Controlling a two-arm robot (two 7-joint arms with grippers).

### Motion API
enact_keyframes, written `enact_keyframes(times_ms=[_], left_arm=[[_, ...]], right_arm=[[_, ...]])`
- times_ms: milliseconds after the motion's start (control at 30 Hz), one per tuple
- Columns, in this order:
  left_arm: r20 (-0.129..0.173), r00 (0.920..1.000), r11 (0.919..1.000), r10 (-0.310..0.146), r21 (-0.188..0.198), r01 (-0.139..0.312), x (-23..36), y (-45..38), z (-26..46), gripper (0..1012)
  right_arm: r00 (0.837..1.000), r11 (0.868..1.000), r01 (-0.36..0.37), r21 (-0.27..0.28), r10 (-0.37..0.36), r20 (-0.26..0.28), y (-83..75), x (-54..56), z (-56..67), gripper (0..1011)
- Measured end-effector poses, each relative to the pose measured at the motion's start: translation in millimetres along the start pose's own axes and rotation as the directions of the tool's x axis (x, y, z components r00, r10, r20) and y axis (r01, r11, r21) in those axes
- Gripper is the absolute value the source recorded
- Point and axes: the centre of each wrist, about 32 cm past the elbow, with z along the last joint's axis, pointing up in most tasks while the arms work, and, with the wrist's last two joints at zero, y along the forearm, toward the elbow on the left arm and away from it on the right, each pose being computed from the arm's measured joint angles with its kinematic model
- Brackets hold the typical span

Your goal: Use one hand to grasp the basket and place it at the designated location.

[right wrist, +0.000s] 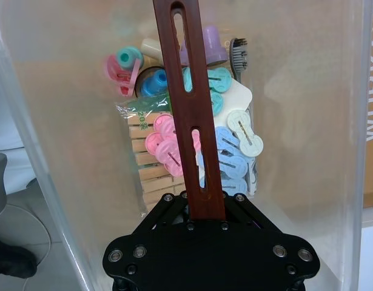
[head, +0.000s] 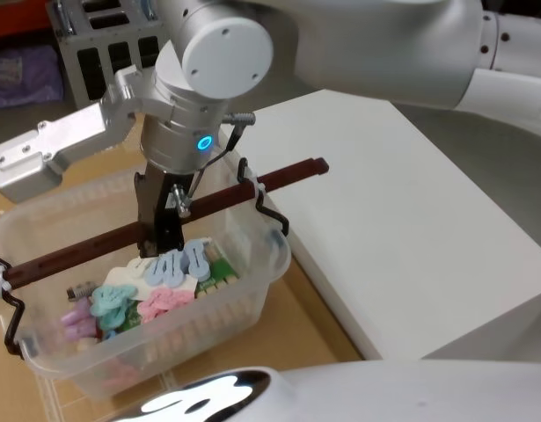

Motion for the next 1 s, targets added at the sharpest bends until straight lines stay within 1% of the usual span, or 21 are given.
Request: enact_keyframes(times_ms=[133,167,200,267,367,400,467,500,567,600,700,733,833,867,933,967,1000], left_arm=[[0.0,1.0,1.0,0.0,0.0,0.0,0.0,0.0,0.0,0],[0.0,1.0,1.0,0.0,0.0,0.0,0.0,0.0,0.0,0],[0.0,1.0,1.0,0.0,0.0,0.0,0.0,0.0,0.0,0],[0.0,1.0,1.0,0.0,0.0,0.0,0.0,0.0,0.0,0],[0.0,1.0,1.0,0.0,0.0,0.0,0.0,0.0,0.0,0],[0.0,1.0,1.0,0.0,0.0,0.0,0.0,0.0,0.0,0],[0.0,1.0,1.0,0.0,0.0,0.0,0.0,0.0,0.0,0],[0.0,1.0,1.0,0.0,0.0,0.0,0.0,0.0,0.0,0],[0.0,1.0,1.0,0.0,0.0,0.0,0.0,0.0,0.0,0],[0.0,1.0,1.0,0.0,0.0,0.0,0.0,0.0,0.0,0],[0.0,1.0,1.0,0.0,0.0,0.0,0.0,0.0,0.0,0],[0.0,1.0,1.0,0.0,0.0,0.0,0.0,0.0,-0.1,0],[0.0,1.0,1.0,0.0,0.0,0.0,0.0,0.0,0.0,0],[0.0,1.0,1.0,0.0,0.0,0.0,0.0,0.0,0.0,0],[0.0,1.0,1.0,0.0,0.0,0.0,0.0,0.0,0.0,0],[0.0,1.0,1.0,0.0,0.0,0.0,0.0,0.0,0.0,0],[0.0,1.0,1.0,0.0,0.0,0.0,0.0,0.0,0.0,0]], right_arm=[[1.0,1.0,-0.008,0.0,0.008,-0.008,5.5,0.3,-0.4,73],[1.0,1.0,-0.011,0.0,0.011,-0.009,7.1,0.2,-0.5,97],[1.0,1.0,-0.011,0.0,0.011,-0.009,7.1,0.2,-0.5,97],[1.0,1.0,-0.014,-0.002,0.014,-0.013,8.9,0.1,-0.5,162],[1.0,1.0,-0.019,-0.005,0.019,-0.014,10.7,-0.2,-0.4,233],[1.0,1.0,-0.022,-0.006,0.021,-0.018,11.4,-0.6,-1.0,290],[1.0,1.0,-0.024,-0.006,0.024,-0.02,12.1,-0.7,-1.2,324],[0.999,1.0,-0.025,-0.006,0.025,-0.022,12.5,-1.0,-1.5,383],[0.999,1.0,-0.027,-0.006,0.027,-0.023,13.0,-1.2,-1.7,428],[0.999,1.0,-0.029,-0.006,0.029,-0.025,13.4,-1.5,-2.3,488],[0.999,1.0,-0.031,-0.005,0.031,-0.028,14.1,-2.0,-2.8,552],[0.999,0.999,-0.032,-0.003,0.032,-0.03,14.8,-2.2,-3.1,610],[0.999,0.999,-0.034,0.001,0.034,-0.031,15.9,-2.3,-2.8,668],[0.999,0.999,-0.034,0.001,0.034,-0.031,15.9,-2.4,-2.8,725],[0.999,0.999,-0.035,0.002,0.035,-0.032,16.0,-2.8,-2.9,769],[0.999,0.999,-0.035,0.003,0.035,-0.033,16.4,-3.1,-2.8,824],[0.999,0.999,-0.035,0.003,0.035,-0.034,16.5,-3.3,-2.8,839]])
